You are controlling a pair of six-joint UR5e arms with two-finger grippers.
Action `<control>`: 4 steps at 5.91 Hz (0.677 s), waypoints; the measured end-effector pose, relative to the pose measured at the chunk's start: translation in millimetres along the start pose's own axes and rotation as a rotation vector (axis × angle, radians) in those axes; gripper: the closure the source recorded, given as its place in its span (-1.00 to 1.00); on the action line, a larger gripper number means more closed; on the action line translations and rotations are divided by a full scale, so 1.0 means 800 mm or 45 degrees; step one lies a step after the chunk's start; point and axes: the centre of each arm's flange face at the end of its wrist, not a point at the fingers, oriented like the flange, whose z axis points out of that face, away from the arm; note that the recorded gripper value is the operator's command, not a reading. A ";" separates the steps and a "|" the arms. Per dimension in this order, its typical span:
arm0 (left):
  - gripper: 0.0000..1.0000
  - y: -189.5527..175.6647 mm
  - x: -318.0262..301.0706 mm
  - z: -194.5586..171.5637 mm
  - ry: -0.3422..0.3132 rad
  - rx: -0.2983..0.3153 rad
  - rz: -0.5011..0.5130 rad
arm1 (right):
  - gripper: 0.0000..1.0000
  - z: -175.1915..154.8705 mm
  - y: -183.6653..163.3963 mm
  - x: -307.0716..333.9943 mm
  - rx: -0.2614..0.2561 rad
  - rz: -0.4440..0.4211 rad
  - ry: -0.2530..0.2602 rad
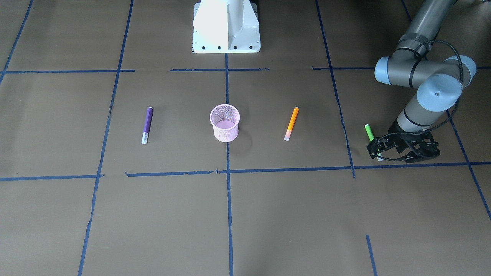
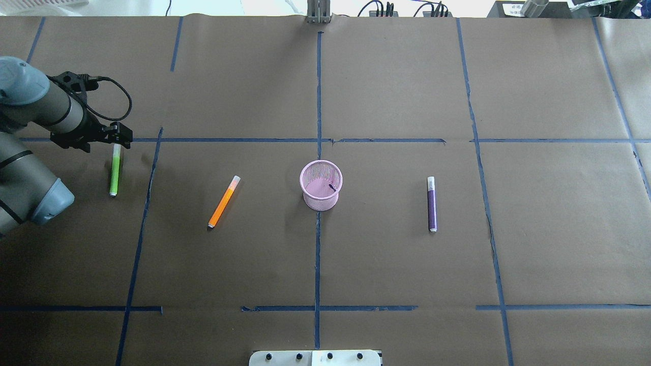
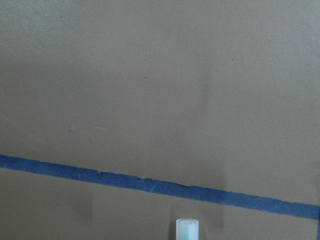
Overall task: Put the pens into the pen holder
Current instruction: 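Lower the left gripper onto the green highlighter and grasp it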
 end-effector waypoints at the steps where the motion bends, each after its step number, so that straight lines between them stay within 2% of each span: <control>1: -0.78 0.006 0.004 0.006 -0.002 -0.011 0.009 | -1.00 0.000 0.000 0.000 -0.001 0.001 -0.001; 2: -0.54 0.011 0.007 0.011 -0.004 -0.020 0.016 | -1.00 0.001 0.000 0.001 -0.002 0.003 0.000; 3: -0.46 0.013 0.008 0.012 -0.005 -0.024 0.018 | -1.00 0.001 0.000 0.001 -0.002 0.004 0.001; 4: -0.29 0.013 0.008 0.013 -0.006 -0.026 0.017 | -1.00 0.001 0.000 0.001 -0.002 0.004 0.001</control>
